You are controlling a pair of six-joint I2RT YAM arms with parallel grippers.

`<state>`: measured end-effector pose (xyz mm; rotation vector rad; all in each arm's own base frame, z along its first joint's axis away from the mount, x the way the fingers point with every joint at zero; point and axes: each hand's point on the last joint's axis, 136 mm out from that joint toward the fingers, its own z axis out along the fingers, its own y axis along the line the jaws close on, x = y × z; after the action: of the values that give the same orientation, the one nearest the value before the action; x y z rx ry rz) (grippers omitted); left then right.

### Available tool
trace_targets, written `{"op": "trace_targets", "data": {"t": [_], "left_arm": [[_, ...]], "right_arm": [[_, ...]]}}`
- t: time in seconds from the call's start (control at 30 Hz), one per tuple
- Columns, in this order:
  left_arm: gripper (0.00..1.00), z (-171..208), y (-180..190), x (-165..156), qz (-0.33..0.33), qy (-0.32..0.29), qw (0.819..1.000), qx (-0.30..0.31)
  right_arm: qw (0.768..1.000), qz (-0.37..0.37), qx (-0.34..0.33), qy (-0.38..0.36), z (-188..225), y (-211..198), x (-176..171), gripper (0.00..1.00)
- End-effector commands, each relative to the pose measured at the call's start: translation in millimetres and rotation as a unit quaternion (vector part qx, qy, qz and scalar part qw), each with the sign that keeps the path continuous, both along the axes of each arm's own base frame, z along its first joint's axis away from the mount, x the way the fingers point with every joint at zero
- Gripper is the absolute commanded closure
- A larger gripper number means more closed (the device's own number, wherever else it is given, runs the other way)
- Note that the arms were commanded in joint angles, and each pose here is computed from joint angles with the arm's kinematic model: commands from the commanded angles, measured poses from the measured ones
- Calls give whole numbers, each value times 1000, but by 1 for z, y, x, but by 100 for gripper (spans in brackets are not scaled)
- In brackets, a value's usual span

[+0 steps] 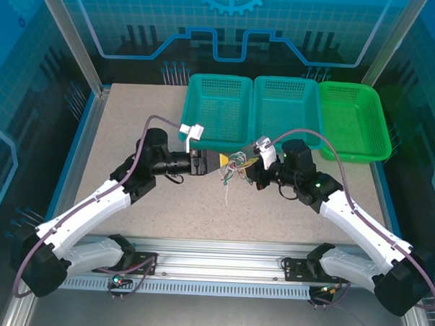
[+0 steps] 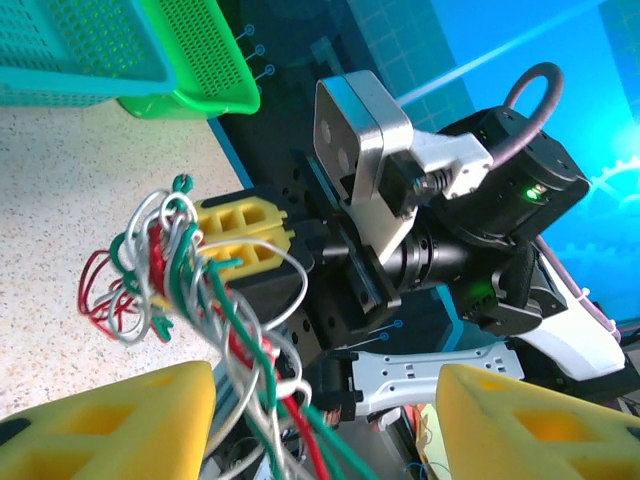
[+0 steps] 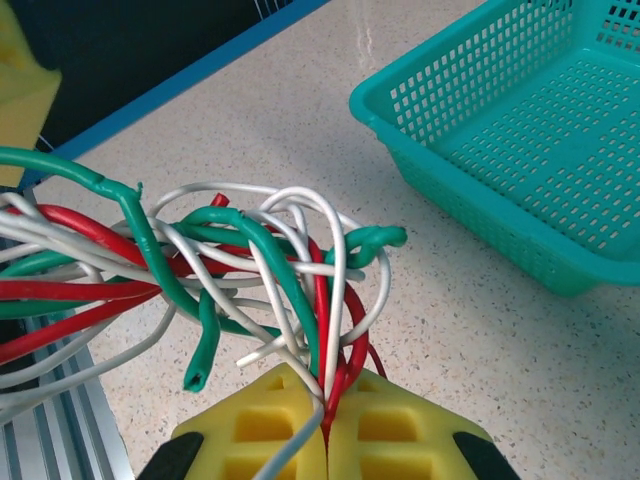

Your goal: Untangle the cables

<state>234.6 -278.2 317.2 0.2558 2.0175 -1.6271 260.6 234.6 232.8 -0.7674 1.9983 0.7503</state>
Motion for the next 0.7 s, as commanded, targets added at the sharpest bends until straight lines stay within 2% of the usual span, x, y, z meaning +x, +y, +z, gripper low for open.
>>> {"op": "trace_targets", "data": {"t": [0.0, 0.2, 0.53, 0.6, 0.67], "left_arm": [[39, 6, 13, -7, -3, -20, 1000, 4], [46, 8, 11, -3, -12, -16, 1000, 12], [49, 8, -3, 0, -50, -6, 998, -33], [56, 4, -4, -1, -56, 0, 998, -33], [73, 3, -3, 1, -50, -2, 998, -31]], "right_arm": [[999, 9, 45, -5, 24, 3, 1, 100], [998, 28, 56, 8, 26, 8, -3, 100], [997, 16, 72, 8, 37, 11, 7, 100], [997, 14, 75, 11, 37, 11, 7, 100], [997, 13, 77, 13, 36, 12, 8, 100]]}}
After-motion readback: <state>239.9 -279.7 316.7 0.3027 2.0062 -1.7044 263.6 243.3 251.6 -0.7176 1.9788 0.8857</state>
